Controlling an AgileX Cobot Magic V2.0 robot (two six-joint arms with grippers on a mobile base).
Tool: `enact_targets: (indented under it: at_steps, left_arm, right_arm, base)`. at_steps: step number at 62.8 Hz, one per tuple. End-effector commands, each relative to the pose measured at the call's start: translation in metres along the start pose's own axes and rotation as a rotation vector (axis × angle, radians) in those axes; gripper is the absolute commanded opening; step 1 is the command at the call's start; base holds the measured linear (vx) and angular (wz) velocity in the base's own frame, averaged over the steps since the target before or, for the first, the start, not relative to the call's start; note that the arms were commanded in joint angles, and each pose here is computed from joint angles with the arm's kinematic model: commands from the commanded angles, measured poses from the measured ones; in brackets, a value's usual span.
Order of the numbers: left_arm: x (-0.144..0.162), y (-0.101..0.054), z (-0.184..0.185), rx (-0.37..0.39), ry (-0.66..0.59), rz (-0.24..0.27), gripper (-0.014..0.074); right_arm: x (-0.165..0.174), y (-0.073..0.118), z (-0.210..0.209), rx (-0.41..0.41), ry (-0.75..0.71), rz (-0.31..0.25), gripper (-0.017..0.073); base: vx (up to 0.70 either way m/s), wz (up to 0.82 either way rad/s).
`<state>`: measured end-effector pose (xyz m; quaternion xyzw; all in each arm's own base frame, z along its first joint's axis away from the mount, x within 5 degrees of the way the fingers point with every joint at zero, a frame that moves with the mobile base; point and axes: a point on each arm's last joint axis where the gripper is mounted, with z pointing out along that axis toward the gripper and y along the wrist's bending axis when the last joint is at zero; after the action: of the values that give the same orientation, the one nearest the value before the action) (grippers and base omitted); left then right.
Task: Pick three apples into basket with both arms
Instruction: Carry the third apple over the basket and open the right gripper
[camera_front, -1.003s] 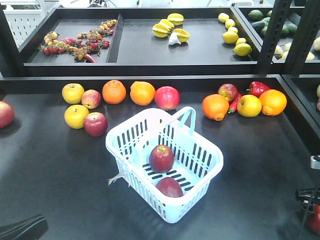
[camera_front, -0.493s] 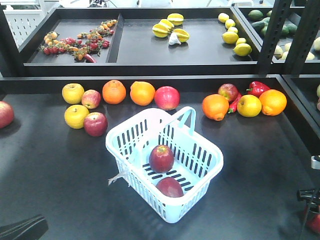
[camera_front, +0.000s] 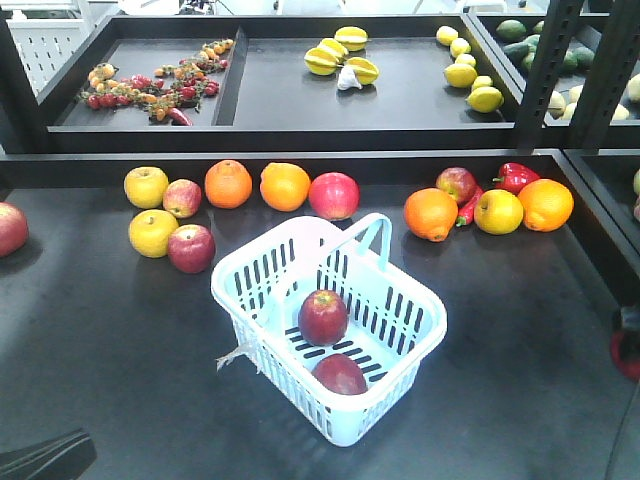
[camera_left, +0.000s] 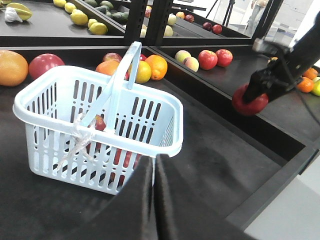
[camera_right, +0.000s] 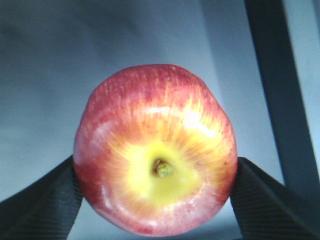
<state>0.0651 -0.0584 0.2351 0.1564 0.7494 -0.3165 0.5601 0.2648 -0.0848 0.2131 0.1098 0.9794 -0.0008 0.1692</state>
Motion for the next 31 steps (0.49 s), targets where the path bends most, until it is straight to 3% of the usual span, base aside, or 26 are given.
enact_targets:
  at_steps: [1, 20, 31]
  left_arm:
    - [-0.008, 0.0, 0.0, -0.014, -0.023, 0.005, -0.0008]
    - [-0.008, 0.0, 0.0, -0.015, -0.024, 0.005, -0.0007]
    - [-0.008, 0.0, 0.0, -0.015, -0.024, 0.005, -0.0007]
  right_arm:
    - [-0.005, 0.005, -0.034, -0.029, -0.128, -0.009, -0.0009]
    - [0.005, 0.024, -0.073, -0.19, -0.218, -0.053, -0.0007]
    - [0.009, 0.042, -0.082, -0.382, -0.215, -0.084, -0.0004]
  base:
    - [0.0, 0.0]
    - [0.0, 0.0]
    - [0.0, 0.0]
